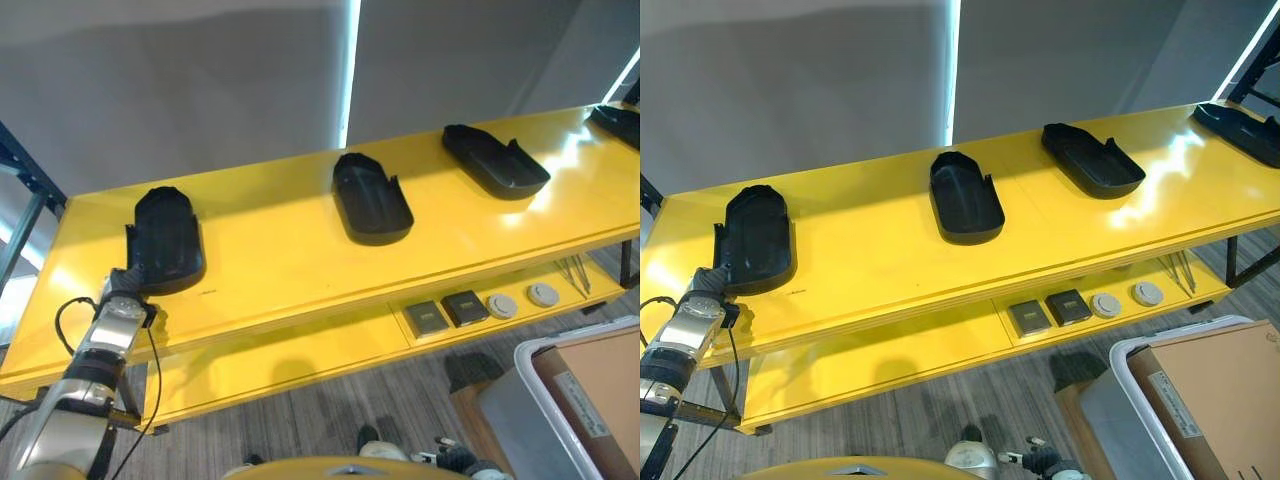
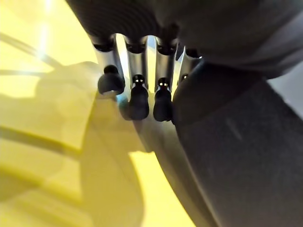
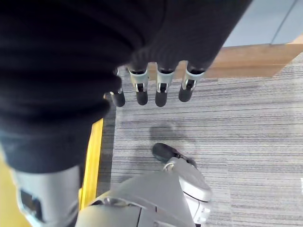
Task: Move parts from the plastic box to the shelf.
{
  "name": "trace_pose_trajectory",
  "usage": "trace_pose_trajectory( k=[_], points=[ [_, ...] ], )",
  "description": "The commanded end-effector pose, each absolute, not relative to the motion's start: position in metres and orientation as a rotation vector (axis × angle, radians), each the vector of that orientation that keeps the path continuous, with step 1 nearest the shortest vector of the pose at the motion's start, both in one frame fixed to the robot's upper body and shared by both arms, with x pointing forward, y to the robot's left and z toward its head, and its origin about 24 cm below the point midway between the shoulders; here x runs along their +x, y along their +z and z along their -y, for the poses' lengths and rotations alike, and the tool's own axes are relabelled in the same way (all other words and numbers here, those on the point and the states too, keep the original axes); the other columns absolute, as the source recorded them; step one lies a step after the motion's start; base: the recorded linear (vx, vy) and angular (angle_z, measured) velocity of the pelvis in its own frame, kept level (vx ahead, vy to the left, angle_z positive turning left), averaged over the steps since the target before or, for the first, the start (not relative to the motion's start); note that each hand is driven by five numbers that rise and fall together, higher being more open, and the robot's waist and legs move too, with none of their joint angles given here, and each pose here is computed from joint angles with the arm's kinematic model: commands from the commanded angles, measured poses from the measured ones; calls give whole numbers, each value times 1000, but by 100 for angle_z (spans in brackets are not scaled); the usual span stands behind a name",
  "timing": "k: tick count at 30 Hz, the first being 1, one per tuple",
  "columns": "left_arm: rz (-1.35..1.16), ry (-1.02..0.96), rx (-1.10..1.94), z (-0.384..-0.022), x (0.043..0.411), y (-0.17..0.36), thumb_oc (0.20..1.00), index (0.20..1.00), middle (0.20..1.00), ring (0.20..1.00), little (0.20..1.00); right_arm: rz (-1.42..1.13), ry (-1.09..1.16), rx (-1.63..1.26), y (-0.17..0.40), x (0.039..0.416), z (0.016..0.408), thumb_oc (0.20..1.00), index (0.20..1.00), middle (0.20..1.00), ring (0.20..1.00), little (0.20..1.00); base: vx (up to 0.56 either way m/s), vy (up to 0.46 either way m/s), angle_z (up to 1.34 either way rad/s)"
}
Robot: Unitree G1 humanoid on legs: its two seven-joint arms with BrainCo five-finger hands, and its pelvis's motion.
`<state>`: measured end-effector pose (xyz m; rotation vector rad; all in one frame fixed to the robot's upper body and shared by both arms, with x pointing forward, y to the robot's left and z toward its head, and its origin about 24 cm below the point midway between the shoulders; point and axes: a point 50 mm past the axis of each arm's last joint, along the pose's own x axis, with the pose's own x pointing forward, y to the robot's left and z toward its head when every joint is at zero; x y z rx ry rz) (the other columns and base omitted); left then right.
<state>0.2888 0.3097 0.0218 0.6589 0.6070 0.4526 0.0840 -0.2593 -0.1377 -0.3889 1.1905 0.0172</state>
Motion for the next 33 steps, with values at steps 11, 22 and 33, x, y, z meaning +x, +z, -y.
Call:
trace_pose_trajectory(
  k=[11, 22, 33],
  points=[
    [-512, 557, 639, -325, 289, 35, 1000, 1000, 1000, 1000, 1000, -1203, 33, -391, -143, 78, 250, 1000, 1000, 1000, 1000, 1000, -4, 1, 3],
    [-153, 599, 651, -335, 282, 113, 1000, 1000, 1000, 1000, 1000, -1203, 2, -394, -144, 76, 251, 1000, 1000, 1000, 1000, 1000, -26, 3, 2],
    [337, 122, 344, -283, 256, 182, 1000, 1000, 1000, 1000, 1000, -1188, -28, -396, -143, 82, 253, 1000, 1000, 1000, 1000, 1000, -23, 24, 15]
  ],
)
